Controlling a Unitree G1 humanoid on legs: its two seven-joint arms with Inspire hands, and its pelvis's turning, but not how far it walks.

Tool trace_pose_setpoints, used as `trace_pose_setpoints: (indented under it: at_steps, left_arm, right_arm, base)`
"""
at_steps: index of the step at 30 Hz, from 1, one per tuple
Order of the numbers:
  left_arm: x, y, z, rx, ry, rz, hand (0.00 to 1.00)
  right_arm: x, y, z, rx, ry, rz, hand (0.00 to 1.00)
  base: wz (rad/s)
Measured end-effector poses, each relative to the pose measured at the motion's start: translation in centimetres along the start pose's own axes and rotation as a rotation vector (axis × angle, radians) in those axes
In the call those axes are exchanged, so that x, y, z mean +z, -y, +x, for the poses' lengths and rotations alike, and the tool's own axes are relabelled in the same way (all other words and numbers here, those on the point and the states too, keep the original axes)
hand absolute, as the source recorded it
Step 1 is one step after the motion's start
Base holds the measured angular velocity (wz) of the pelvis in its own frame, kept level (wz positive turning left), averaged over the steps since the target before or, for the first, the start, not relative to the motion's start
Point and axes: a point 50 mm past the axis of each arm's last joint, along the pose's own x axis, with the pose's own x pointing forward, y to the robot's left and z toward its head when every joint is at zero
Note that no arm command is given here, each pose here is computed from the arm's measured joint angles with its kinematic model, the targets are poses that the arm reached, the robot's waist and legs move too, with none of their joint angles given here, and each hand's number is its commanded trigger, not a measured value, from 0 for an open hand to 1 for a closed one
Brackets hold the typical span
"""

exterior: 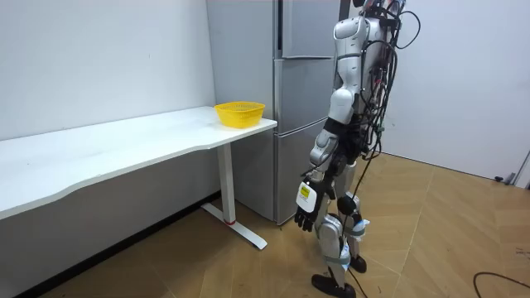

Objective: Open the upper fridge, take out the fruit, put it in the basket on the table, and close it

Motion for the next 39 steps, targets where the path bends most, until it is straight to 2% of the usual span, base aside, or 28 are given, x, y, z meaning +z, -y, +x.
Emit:
trace_pose_setpoints:
  at_steps: [9,16,25,28,33,35,36,38,39]
  left_arm:
    - [-1.0,0.5,-0.1,-0.023,-0.022,-0.002,0.0]
    - [-1.8,0.9,-0.1,-0.036,-0.058,-0.105,0.0]
    - [-1.8,0.6,-0.1,0.017,-0.051,-0.212,0.0]
    - [-2.3,0.6,-0.1,0.023,-0.064,-0.298,0.0]
    - [-3.2,0.4,-0.2,0.085,-0.078,-0.534,0.0]
    - [-3.9,0.4,-0.3,0.13,-0.098,-0.68,0.0]
    - [-4.0,0.4,-0.4,0.141,-0.102,-0.714,0.0]
    - [-3.6,-0.3,-0.4,0.202,-0.084,-0.882,0.0]
    - [-3.3,-0.6,-0.3,0.22,-0.072,-0.925,0.0]
  right_arm:
    - [0.0,0.1,0.0,0.011,-0.001,-0.004,0.0]
    - [-1.2,0.1,-0.1,-0.012,-0.047,0.077,0.0]
    - [-2.5,0.1,-0.2,-0.03,-0.097,0.132,0.0]
    - [-2.6,0.1,-0.3,-0.029,-0.106,0.136,0.0]
    - [-2.8,0.2,-0.3,-0.043,-0.11,0.179,0.0]
    - [-2.8,0.3,-0.3,-0.056,-0.112,0.191,0.0]
    - [-2.8,0.3,-0.3,-0.059,-0.113,0.194,0.0]
    - [-2.8,0.3,-0.3,-0.066,-0.112,0.197,0.0]
    - [-2.8,0.3,-0.3,-0.068,-0.112,0.198,0.0]
  base:
    - [0.02]
    - [0.0]
    - [-0.01]
    - [-0.01]
    - [0.0]
    - [0.0]
    - [0.0]
    - [0.06]
    - [0.05]
